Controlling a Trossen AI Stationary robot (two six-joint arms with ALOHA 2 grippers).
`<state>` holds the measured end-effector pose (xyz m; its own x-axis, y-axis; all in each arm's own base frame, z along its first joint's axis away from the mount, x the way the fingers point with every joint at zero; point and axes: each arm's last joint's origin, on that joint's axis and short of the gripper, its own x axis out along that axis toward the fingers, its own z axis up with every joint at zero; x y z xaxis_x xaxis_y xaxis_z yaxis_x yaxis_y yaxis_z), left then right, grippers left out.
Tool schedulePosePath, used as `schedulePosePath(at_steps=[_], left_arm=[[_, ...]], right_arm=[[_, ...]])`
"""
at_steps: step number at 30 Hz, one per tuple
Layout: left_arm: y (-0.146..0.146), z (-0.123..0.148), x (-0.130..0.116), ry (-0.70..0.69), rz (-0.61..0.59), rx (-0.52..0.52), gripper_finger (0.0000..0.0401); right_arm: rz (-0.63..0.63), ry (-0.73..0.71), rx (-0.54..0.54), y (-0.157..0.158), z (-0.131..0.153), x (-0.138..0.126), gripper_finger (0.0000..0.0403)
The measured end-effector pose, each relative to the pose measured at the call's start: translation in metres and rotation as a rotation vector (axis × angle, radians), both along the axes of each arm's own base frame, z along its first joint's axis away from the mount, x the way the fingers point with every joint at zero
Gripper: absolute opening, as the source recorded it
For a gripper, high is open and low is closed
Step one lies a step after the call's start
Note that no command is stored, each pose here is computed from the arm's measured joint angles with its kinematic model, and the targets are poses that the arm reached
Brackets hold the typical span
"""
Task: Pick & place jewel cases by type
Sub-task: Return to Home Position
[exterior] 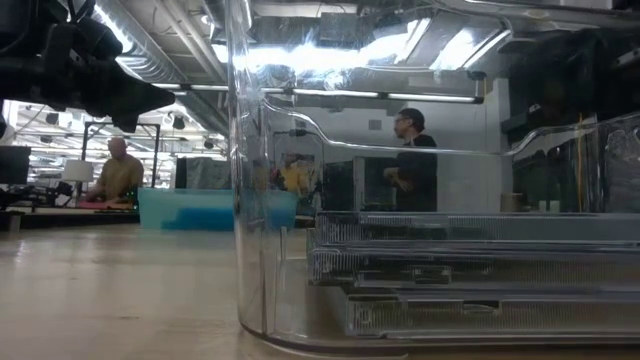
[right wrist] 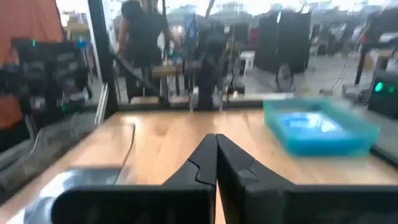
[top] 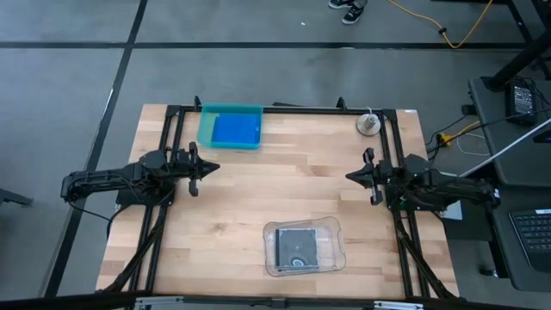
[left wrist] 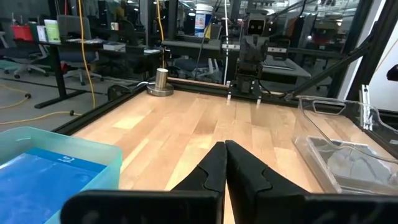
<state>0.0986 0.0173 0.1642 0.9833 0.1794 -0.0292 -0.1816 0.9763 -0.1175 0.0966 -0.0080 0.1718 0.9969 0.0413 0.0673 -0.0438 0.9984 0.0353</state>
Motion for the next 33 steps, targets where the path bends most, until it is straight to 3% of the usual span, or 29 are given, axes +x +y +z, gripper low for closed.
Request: schedulePosePath(at_steps=[22, 33], left_arm=[[0.000, 0.000, 0.000, 0.000, 0.000, 0.000, 0.0005], [0.000, 0.000, 0.000, -0.001, 0.000, 0.000, 0.0006]], right_arm=[[-0.005, 0.032, 0.028, 0.000, -0.003, 0.001, 0.0018], [0.144, 0.036, 0.025, 0.014, -0.003, 0.001, 0.0015]])
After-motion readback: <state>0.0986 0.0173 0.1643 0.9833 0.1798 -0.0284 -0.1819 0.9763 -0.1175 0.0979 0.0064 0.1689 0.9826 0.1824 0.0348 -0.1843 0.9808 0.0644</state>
